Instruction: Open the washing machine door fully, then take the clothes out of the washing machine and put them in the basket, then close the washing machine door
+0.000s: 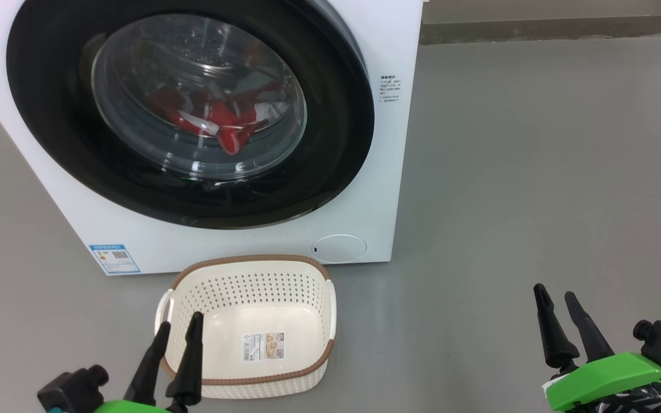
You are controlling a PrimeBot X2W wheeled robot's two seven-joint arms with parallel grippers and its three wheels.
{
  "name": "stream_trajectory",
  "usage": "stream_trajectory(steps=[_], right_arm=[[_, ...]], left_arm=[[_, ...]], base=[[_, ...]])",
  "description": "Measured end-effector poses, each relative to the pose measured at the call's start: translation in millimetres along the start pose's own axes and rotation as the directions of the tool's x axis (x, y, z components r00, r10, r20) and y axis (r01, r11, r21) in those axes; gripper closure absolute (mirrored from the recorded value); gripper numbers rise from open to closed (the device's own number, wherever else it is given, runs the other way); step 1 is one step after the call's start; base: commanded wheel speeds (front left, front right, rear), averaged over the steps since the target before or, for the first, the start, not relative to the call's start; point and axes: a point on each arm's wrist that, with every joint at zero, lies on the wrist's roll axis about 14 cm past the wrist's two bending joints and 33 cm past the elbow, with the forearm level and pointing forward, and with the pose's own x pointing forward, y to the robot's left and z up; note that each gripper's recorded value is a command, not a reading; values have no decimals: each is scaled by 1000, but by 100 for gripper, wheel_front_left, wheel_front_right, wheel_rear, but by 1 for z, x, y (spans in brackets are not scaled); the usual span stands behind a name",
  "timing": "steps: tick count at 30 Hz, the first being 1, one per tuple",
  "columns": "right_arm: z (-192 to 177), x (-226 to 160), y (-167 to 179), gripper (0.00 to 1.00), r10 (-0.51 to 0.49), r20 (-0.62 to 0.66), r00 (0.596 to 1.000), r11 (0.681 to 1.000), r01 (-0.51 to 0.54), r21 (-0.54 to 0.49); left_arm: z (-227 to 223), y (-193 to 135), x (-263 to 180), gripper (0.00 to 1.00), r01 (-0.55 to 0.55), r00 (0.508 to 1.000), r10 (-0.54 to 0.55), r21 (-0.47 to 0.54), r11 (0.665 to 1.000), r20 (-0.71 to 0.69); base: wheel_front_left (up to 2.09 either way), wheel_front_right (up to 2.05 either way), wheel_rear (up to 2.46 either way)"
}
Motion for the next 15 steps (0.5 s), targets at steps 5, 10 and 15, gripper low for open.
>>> stream_trajectory(steps=[5, 10, 15], right_arm=[[0, 0, 2, 0, 7, 4, 1000, 999, -7, -54], [-3, -2, 2, 0, 13, -4, 1000, 993, -13, -116], [-4, -2, 3, 0, 21, -2, 1000, 984, -21, -176]], left_arm=[[-1, -2, 0, 0, 7, 1000, -7, 54, 998, -1], [-4, 0, -1, 0, -2, 1000, 3, 124, 992, -4], [-6, -1, -2, 0, -3, 1000, 4, 187, 982, -5]], base=[[0, 0, 0], [0, 0, 0], [0, 0, 0]])
